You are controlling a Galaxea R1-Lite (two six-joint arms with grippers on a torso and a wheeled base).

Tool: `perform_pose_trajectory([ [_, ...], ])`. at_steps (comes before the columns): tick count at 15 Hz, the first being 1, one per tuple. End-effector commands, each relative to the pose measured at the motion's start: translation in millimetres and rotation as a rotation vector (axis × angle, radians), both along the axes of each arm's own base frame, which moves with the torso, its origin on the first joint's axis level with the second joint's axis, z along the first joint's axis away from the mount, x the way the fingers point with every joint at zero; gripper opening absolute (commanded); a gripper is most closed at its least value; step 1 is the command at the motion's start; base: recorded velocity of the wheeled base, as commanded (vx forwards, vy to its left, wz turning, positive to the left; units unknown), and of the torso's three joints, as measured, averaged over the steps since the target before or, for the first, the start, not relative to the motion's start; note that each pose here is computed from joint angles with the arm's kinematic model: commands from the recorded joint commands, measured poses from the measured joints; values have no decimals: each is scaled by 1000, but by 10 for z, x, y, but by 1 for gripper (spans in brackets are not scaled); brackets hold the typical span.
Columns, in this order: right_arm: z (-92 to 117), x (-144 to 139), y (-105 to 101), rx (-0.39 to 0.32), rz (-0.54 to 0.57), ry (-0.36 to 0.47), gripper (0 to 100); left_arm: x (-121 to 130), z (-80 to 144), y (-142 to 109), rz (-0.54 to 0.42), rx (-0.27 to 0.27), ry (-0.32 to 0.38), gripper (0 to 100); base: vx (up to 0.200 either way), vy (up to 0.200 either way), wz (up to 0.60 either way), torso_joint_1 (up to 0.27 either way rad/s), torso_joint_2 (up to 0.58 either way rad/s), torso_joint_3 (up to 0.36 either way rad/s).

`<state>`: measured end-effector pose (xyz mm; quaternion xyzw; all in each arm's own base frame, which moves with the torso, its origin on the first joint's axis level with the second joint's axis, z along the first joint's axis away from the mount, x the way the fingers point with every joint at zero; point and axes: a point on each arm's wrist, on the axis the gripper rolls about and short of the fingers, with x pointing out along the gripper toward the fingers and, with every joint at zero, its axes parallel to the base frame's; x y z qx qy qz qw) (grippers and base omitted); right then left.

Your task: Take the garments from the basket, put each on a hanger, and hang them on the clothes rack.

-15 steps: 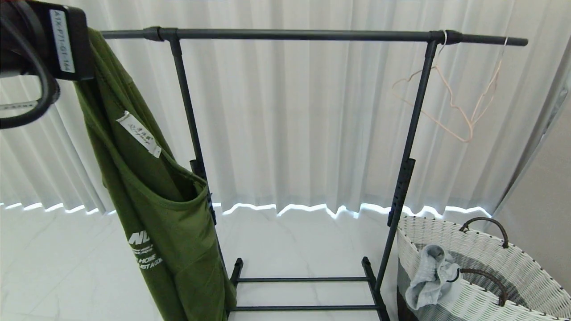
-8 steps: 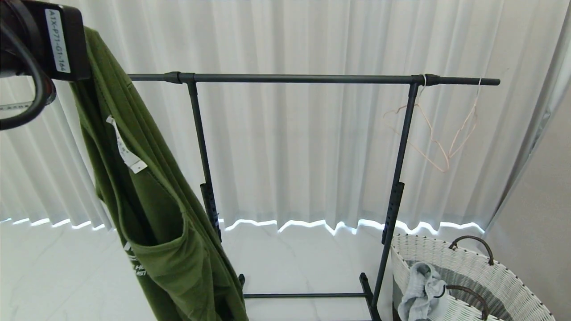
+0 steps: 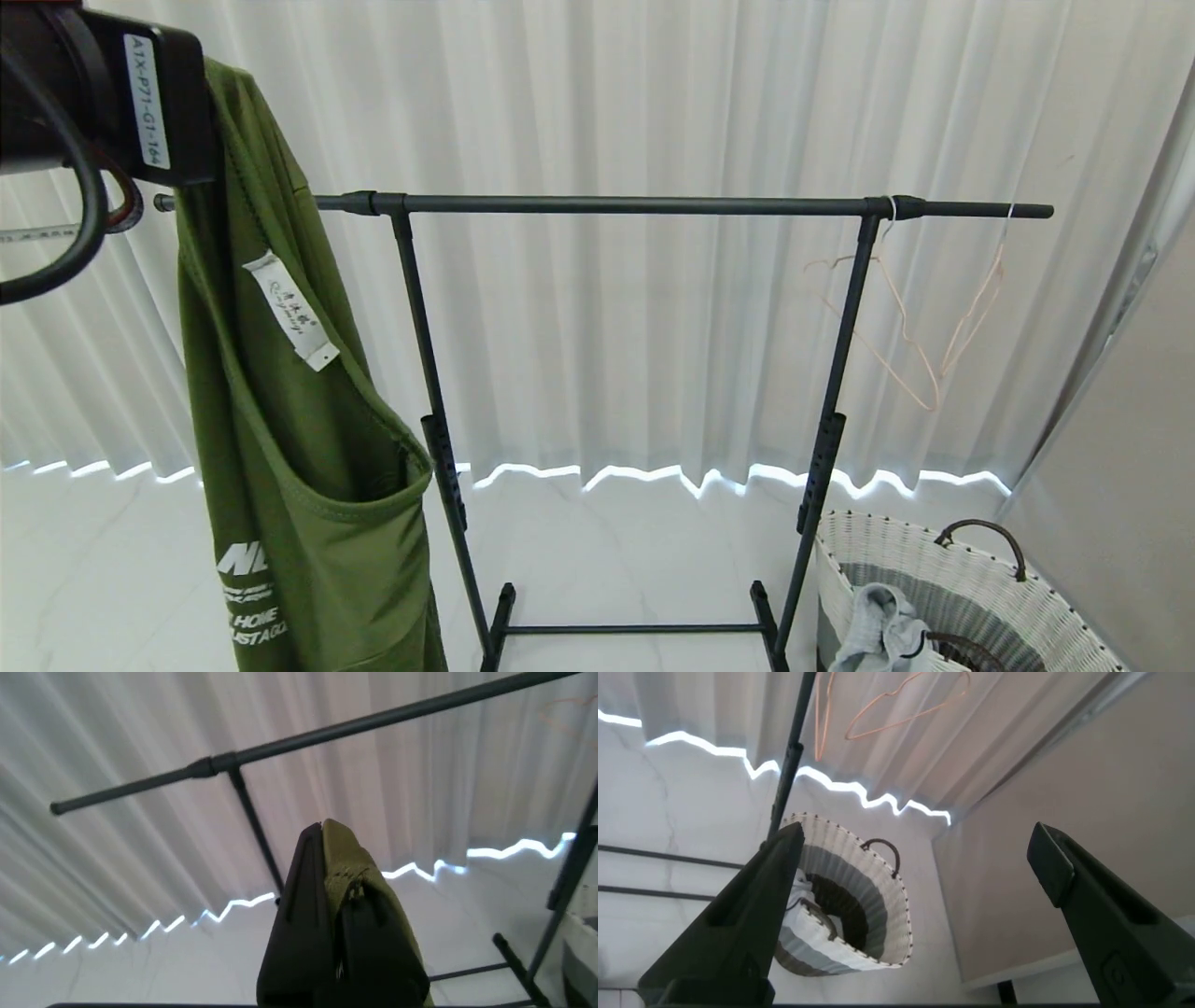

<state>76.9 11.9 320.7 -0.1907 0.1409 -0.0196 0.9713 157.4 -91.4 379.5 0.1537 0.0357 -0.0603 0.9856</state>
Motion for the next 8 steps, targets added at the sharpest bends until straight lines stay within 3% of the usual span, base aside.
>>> perform_pose_trajectory([
  [1,-1,3,2,0,3,2,100,-17,-12,12,-1,2,4,0,0,0,0,154,-295,-139],
  [8,8,-22,-5,-4,3,-7,100,-27,-11,15,-3,5,2,0,0,0,0,25,-41,-21],
])
